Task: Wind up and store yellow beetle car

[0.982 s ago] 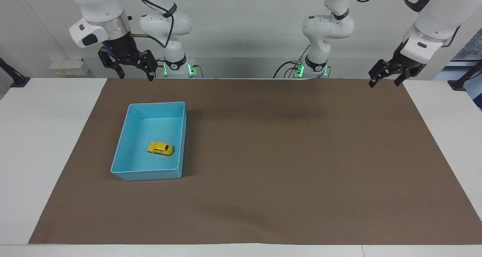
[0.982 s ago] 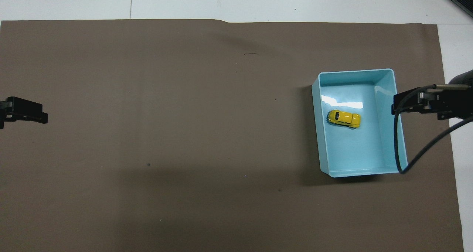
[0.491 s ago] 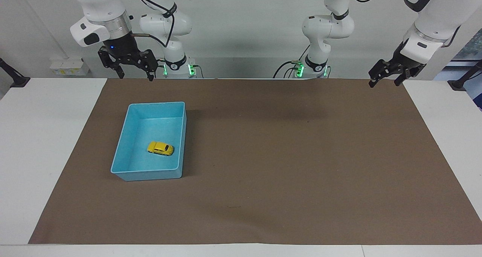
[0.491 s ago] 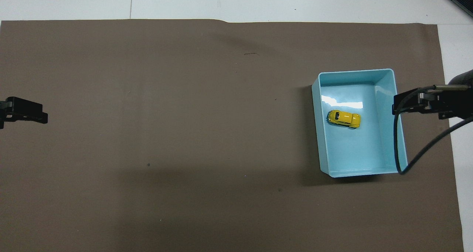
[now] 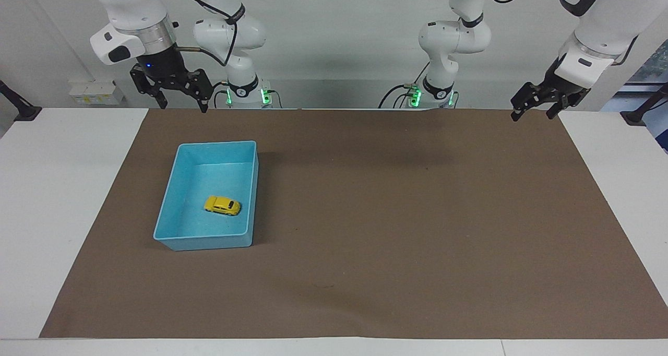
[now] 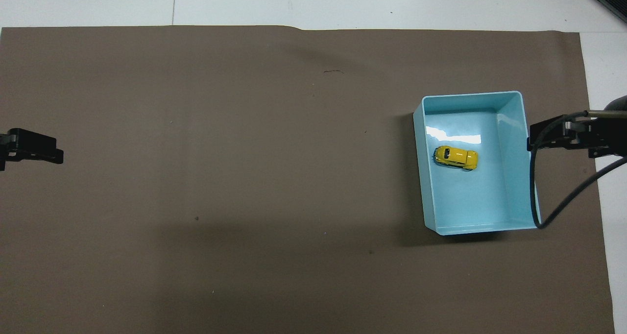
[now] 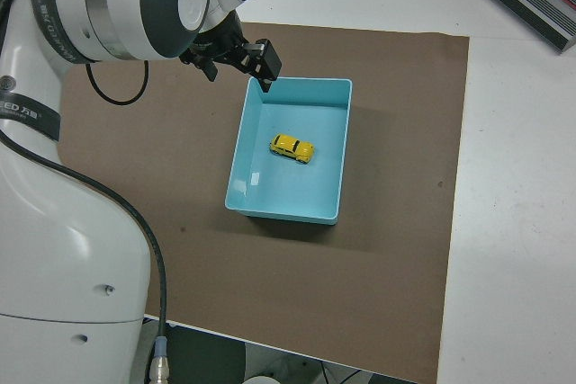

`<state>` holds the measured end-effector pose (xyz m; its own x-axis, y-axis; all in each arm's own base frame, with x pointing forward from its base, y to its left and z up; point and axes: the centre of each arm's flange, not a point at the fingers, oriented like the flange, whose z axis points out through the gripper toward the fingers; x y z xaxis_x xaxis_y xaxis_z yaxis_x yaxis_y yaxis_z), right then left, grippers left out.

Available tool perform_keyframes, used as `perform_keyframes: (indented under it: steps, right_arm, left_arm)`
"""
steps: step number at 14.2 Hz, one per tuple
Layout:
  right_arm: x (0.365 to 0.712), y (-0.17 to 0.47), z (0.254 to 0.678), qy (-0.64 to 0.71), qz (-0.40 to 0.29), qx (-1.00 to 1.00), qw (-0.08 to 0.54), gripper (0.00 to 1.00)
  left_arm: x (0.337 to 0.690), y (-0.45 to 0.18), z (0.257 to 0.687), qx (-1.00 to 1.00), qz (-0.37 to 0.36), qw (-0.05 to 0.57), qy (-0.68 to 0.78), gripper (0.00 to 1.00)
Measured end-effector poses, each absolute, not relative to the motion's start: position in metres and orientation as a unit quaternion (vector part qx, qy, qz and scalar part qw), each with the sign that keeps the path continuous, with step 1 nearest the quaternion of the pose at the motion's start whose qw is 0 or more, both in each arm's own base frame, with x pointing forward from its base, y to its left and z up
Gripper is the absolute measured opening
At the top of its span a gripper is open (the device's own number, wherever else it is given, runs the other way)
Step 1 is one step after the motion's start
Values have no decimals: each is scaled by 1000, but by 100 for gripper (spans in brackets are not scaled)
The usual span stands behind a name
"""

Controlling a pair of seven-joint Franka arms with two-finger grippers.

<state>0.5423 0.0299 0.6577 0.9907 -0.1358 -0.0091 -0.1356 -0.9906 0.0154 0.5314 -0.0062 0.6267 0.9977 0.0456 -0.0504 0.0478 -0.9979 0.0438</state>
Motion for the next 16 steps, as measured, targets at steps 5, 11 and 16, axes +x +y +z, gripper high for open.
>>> perform_keyframes:
  steps: [5, 11, 16]
  right_arm:
    - [543, 20, 658, -77, -5, 997, 7, 100]
    - [543, 20, 658, -77, -5, 997, 7, 100]
    - [543, 20, 658, -77, -5, 997, 7, 100]
  left_arm:
    - [531, -6, 627, 999, -25, 22, 23, 100]
    - [531, -6, 627, 999, -25, 22, 23, 100]
    - [531, -6, 627, 999, -25, 22, 23, 100]
